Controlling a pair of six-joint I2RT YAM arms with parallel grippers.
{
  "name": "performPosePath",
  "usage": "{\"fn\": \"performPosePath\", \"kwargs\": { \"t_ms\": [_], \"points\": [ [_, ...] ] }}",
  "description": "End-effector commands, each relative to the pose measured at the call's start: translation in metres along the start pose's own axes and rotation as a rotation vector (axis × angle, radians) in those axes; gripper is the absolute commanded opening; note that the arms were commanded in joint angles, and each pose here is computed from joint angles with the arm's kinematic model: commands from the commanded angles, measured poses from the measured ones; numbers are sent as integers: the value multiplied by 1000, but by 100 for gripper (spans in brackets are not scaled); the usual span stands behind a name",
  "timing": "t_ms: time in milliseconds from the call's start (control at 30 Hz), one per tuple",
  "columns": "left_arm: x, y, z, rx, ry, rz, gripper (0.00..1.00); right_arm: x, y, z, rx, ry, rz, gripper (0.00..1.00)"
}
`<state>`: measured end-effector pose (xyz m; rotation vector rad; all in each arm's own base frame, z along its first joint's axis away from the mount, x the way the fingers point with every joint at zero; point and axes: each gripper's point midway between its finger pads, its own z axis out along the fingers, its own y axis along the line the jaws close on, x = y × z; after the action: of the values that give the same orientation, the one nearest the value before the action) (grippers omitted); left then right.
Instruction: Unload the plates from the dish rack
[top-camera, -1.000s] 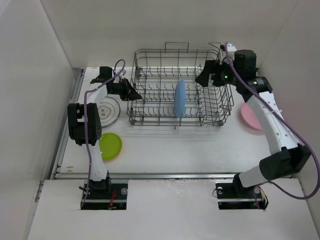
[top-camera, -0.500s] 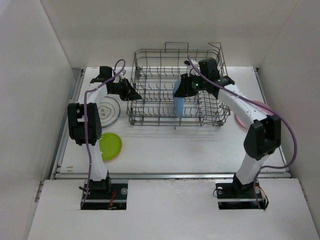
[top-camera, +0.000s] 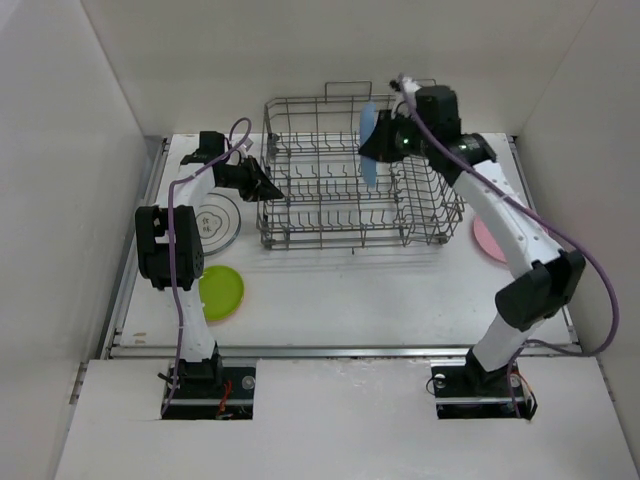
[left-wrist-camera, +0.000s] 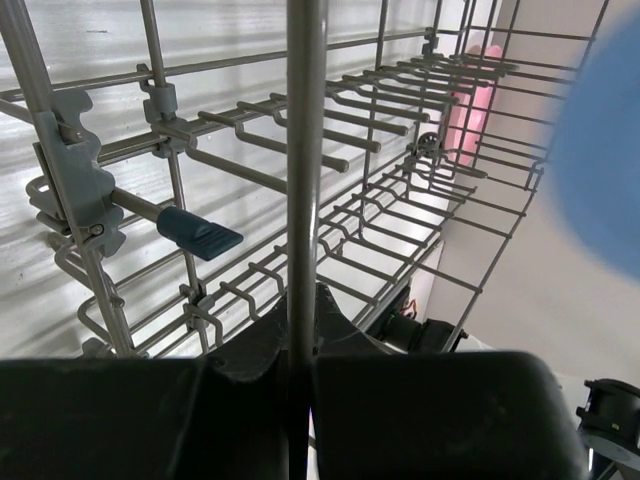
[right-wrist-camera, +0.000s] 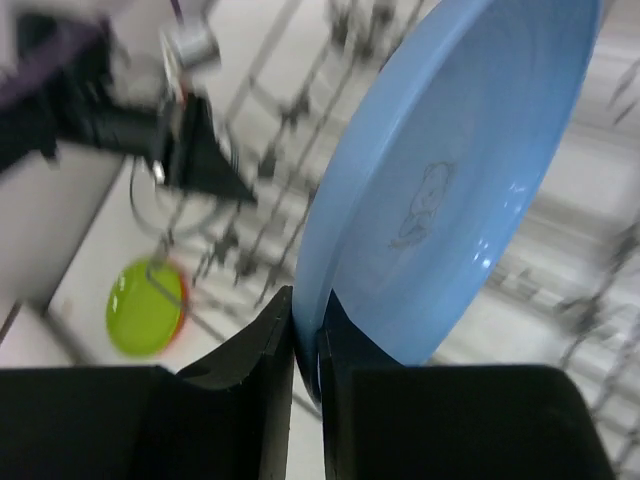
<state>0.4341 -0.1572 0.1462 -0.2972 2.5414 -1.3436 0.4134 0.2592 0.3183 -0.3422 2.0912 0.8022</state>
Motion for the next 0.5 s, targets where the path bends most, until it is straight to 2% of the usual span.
{"fn": "performPosePath", "kwargs": {
  "t_ms": [0,167,267,367,400,467],
  "points": [
    [-13,0,-14,-26,-42,27,0,-131,22,-104,139,-478,-160,0],
    [-15,-3,-15,-24,-47,34,0,-147,8,-144,282,-580,-131,0],
    [-14,-2,-15,-26,-42,27,0,-153,-20,-168,455,-638,-98,0],
    [-14,-2,-15,-26,-42,27,0,-148,-68,-204,739,-652,-73,0],
    [-14,-2,-15,-26,-42,27,0,-142,-92,-228,894,-651,-49,0],
    [-14,-2,-15,-26,-42,27,0,-128,-124,-239,1049,-596,-31,0]
  ]
}}
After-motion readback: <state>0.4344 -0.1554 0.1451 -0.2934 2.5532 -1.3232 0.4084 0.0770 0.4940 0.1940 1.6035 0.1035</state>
